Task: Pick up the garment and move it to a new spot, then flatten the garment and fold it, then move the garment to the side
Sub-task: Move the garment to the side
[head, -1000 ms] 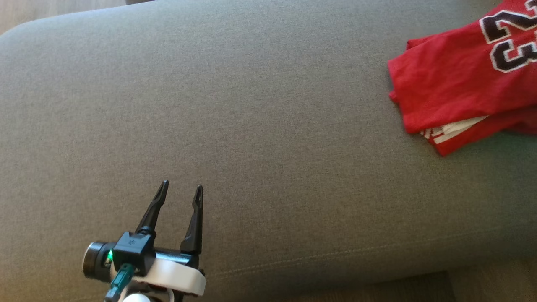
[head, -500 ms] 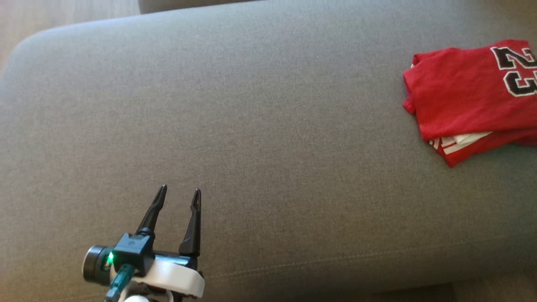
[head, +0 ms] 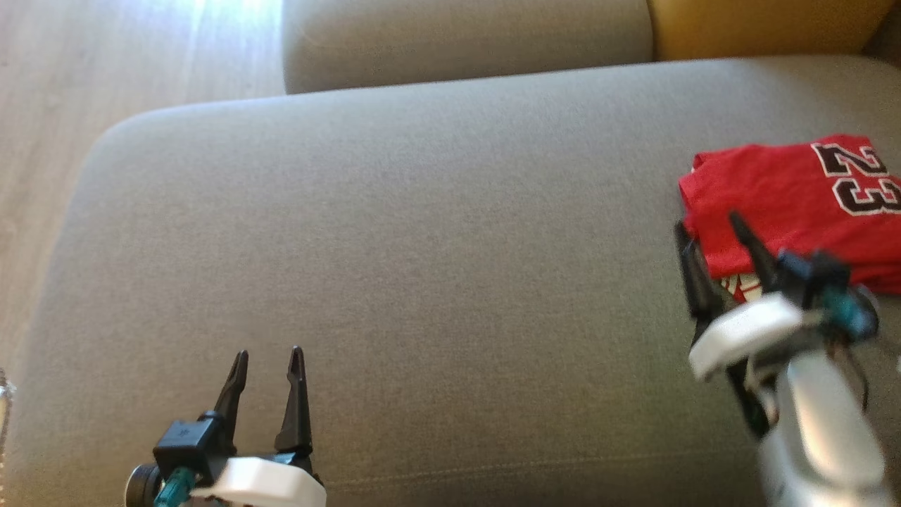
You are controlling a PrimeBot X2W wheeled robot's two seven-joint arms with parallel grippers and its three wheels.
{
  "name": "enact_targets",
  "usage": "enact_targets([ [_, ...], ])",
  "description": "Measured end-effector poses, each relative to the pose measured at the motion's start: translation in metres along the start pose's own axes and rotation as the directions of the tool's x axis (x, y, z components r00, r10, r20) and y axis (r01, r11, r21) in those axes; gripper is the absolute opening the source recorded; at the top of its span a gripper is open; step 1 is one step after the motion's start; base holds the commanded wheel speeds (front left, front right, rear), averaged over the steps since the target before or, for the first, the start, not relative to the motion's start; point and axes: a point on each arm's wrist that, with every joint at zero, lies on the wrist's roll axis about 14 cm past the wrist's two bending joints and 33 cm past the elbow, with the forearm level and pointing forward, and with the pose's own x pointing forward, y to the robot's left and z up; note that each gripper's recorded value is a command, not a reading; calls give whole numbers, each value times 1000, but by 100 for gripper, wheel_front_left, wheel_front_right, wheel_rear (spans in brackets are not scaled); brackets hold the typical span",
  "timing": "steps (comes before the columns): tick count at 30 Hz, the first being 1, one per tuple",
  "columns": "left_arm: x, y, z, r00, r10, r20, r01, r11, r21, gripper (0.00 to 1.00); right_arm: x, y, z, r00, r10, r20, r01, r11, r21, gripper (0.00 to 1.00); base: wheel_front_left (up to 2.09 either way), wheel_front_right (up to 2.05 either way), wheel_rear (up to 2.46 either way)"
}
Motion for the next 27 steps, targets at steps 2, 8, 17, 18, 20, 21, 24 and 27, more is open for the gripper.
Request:
enact_targets([
  [2,-4,1,10,999,4,32,-4,1000,4,100,-20,12,10,998,9,57,-8,1000,-17,100,0,0,0],
  [8,-20,3,30,995,22,101,-25,999,24,100,-76,22,19,993,28,112,-26,1000,-14,100,0,0,0],
  [17,-34,-2,30,994,8,107,-14,998,54,100,-114,13,1,998,-11,60,10,1000,9,100,0,0,0],
  [18,-34,-3,30,994,6,106,-12,998,54,100,-114,12,2,998,-13,63,13,1000,10,100,0,0,0],
  [20,-34,-4,30,994,3,107,-9,998,55,100,-115,9,3,997,-24,67,23,1000,19,100,0,0,0],
  [21,-34,-4,31,994,2,108,-8,998,55,100,-115,7,5,997,-33,72,31,999,23,100,0,0,0],
  [24,-35,-5,31,994,-1,108,-5,998,59,100,-116,3,7,996,-43,81,41,999,29,100,0,0,0],
  [27,-37,-6,29,994,-10,104,4,998,60,100,-117,4,9,995,-42,86,40,999,30,100,0,0,0],
])
